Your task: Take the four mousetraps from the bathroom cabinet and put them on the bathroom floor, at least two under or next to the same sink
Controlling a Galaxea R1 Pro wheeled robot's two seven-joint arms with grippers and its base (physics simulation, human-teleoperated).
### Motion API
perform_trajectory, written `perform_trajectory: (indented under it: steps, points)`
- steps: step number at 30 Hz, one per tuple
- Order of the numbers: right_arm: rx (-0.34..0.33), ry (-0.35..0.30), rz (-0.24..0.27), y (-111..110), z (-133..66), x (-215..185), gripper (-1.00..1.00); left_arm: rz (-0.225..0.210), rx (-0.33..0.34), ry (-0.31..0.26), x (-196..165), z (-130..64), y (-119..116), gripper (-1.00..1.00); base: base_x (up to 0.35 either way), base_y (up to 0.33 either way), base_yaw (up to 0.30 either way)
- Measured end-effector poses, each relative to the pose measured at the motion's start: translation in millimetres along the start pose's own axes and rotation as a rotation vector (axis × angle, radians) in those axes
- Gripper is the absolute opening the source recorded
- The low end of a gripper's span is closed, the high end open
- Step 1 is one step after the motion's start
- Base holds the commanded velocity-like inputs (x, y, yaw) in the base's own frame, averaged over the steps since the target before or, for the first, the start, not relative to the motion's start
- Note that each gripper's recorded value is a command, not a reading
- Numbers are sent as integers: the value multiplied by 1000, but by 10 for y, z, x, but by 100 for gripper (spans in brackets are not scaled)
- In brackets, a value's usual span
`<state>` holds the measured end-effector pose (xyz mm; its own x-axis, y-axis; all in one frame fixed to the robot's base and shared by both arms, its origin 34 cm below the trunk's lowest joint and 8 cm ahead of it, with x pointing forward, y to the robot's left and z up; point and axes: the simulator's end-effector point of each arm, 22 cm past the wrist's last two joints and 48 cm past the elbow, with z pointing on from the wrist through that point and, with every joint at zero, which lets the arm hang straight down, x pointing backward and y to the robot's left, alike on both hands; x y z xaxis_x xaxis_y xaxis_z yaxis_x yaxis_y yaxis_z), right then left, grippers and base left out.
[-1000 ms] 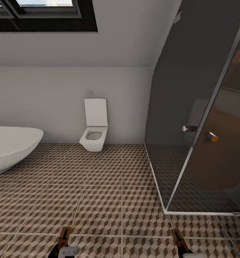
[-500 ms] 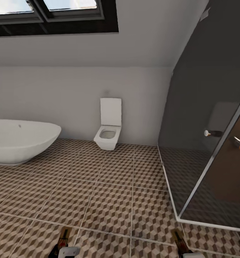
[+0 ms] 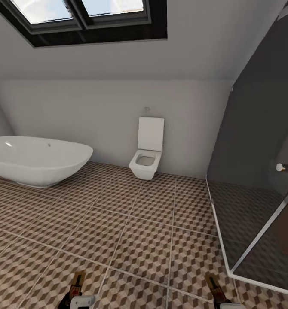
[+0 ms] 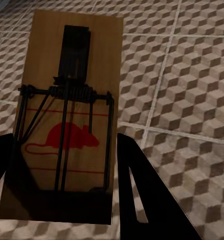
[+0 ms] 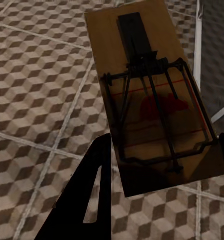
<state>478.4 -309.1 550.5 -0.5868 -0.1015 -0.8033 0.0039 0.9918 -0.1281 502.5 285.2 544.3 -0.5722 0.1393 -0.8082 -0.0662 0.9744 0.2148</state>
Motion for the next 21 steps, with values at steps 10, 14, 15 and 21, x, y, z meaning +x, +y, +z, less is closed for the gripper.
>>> perform_trajectory:
  steps: [10,14,15,21]
  points:
    - [0,0,0,0,0,0,-100,-1,-1,0,0,0,1,-100,0,0,266]
    - [0,0,0,0,0,1,-100,-1,-1,0,0,0,1,-100,0,0,266]
    - [0,0,0,0,0,0,-100,-1,-1,0,0,0,1,-100,0,0,266]
    - [0,0,0,0,0,0,-100,-1,0,1,1,-1,-4,-100,0,0,266]
